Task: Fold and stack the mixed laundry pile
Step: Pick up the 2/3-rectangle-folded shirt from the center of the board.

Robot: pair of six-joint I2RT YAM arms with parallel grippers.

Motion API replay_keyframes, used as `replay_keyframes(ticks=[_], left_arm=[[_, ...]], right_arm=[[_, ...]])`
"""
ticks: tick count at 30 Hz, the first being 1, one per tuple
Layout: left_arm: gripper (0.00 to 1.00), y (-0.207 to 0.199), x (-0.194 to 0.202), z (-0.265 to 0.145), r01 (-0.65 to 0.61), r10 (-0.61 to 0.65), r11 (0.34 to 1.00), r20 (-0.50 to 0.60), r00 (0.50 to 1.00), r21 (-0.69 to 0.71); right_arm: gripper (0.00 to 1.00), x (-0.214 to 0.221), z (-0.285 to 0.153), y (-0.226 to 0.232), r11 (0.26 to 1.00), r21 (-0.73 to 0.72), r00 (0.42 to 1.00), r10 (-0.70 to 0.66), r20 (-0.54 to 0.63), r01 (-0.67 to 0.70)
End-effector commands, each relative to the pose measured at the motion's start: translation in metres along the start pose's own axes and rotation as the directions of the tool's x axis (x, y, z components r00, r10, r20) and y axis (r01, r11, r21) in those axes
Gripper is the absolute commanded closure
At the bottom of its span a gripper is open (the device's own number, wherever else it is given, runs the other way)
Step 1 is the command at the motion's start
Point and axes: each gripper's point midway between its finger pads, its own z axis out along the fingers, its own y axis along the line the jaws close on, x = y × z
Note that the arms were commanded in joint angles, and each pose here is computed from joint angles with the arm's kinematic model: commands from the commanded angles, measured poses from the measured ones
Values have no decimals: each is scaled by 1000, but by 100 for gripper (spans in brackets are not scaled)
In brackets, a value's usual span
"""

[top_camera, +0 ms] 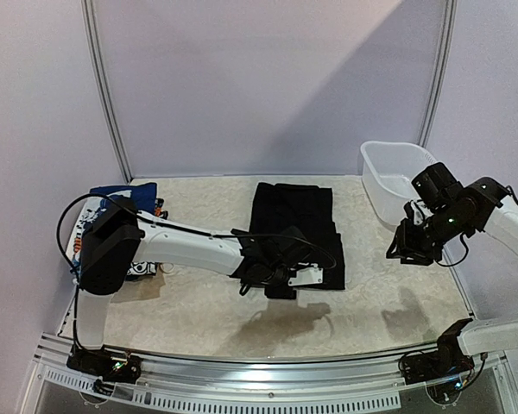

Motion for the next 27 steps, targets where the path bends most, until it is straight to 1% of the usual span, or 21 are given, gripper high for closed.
replay_keyframes(ticks=[1,4,8,13,15,17,20,25,27], left_arm=[[34,-3,-8,7,-21,21,1000,14,1000,-22],[38,-4,-7,13,-31,31,999,6,999,-34],[47,-2,-5,22,-33,32,997,-8,999,-67],[50,-7,-1,35,-40,38,996,-21,999,-83],[54,-9,-1,38,-44,42,996,-19,999,-82],[62,-10,-1,40,-48,46,995,-21,999,-87],[77,-11,1,43,-50,48,994,-26,999,-99],[100,-14,1,43,-40,39,995,-14,999,-94],[100,-13,1,42,-29,27,995,-18,999,-96]], right_arm=[[59,6,-4,-15,998,61,1000,23,-6,-22],[59,6,-5,-14,998,58,1000,23,-6,-23],[59,4,-5,-13,998,59,1000,23,-5,-23],[58,3,-3,-12,998,67,1000,13,-16,-12],[58,2,-2,-11,998,68,1000,11,-18,-10],[58,1,-1,-10,998,68,1000,6,-20,-5],[58,-2,1,-6,998,63,1000,-1,-24,3],[58,-10,4,4,999,46,1000,-20,-23,21],[58,-15,5,8,999,39,999,-26,-23,27]])
